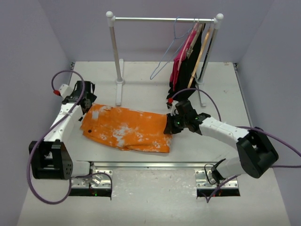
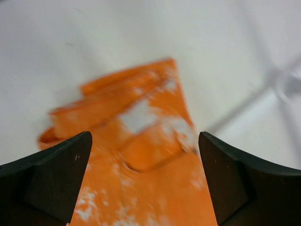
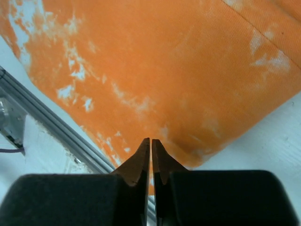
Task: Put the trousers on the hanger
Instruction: Fold the trousers at the center of the board.
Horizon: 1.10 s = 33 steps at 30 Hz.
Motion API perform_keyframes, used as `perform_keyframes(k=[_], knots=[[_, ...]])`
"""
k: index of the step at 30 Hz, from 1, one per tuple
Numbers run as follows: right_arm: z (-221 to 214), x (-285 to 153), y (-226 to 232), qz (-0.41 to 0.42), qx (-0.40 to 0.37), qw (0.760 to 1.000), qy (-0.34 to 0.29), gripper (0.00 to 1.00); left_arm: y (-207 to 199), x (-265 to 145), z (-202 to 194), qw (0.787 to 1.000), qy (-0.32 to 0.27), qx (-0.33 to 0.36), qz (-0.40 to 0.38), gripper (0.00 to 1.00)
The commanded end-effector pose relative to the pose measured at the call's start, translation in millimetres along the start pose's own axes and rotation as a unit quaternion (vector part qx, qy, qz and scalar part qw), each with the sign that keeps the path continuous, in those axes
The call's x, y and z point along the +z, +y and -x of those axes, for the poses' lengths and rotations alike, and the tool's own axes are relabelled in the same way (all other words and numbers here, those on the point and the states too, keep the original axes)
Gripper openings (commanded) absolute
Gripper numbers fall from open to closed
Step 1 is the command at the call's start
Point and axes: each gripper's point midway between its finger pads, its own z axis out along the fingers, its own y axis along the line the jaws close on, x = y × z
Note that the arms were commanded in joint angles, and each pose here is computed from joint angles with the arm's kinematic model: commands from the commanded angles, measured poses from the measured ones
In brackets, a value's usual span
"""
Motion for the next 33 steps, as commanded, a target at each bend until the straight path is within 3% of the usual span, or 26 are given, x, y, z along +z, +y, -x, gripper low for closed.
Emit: perform_keyframes(k=[1, 3, 6, 12, 15, 19, 22, 26, 28, 30, 33], knots=[[-25.8, 21.2, -16.6, -0.031, 0.08, 0.996, 0.022, 0.0, -84.8, -55.6, -22.9, 0.978, 0.043, 0.042, -0.202, 0.94], [-52.7, 26.2, -33.9, -0.059, 0.115, 0.991, 0.036, 0.0, -92.3, -45.5, -65.8, 0.966, 0.122, 0.044, -0.223, 0.89], [-79.7, 30.0, -53.6, -0.101, 0.14, 0.983, 0.065, 0.0, -60.6, -8.8, -106.1, 0.974, 0.163, 0.028, -0.153, 0.85], [-91.6, 19.2, -88.2, -0.198, 0.112, 0.969, 0.097, 0.0, 34.8, 47.2, -121.6, 0.988, 0.138, -0.054, 0.048, 0.83], [-72.3, 14.1, -86.1, -0.168, 0.109, 0.976, 0.085, 0.0, 60.4, 55.6, -124.9, 0.987, 0.119, -0.072, 0.085, 0.82], [-25.0, 8.6, -65.6, -0.131, 0.072, 0.987, 0.06, 0.07, 68.4, 59.0, -130.3, 0.986, 0.117, -0.078, 0.086, 0.83], [12.3, 0.3, -46.3, -0.104, 0.047, 0.993, 0.008, 0.22, 71.9, 57.4, -126.4, 0.987, 0.108, -0.078, 0.092, 0.84], [30.8, 10.2, -61.6, -0.153, 0.032, 0.987, 0.025, 0.2, 76.7, 48.8, -116.0, 0.987, 0.09, -0.095, 0.095, 0.84], [19.6, 30.8, -87.5, -0.204, 0.032, 0.976, 0.076, 0.14, 82.4, 44.2, -109.1, 0.987, 0.073, -0.108, 0.096, 0.85], [14.8, 44.2, -105.2, -0.243, 0.027, 0.963, 0.116, 0.06, 85.9, 40.4, -93.5, 0.987, 0.048, -0.131, 0.085, 0.89], [15.8, 50.8, -105.2, -0.241, 0.023, 0.963, 0.121, 0.05, 78.5, 31.7, -79.9, 0.989, 0.032, -0.137, 0.053, 1.0]])
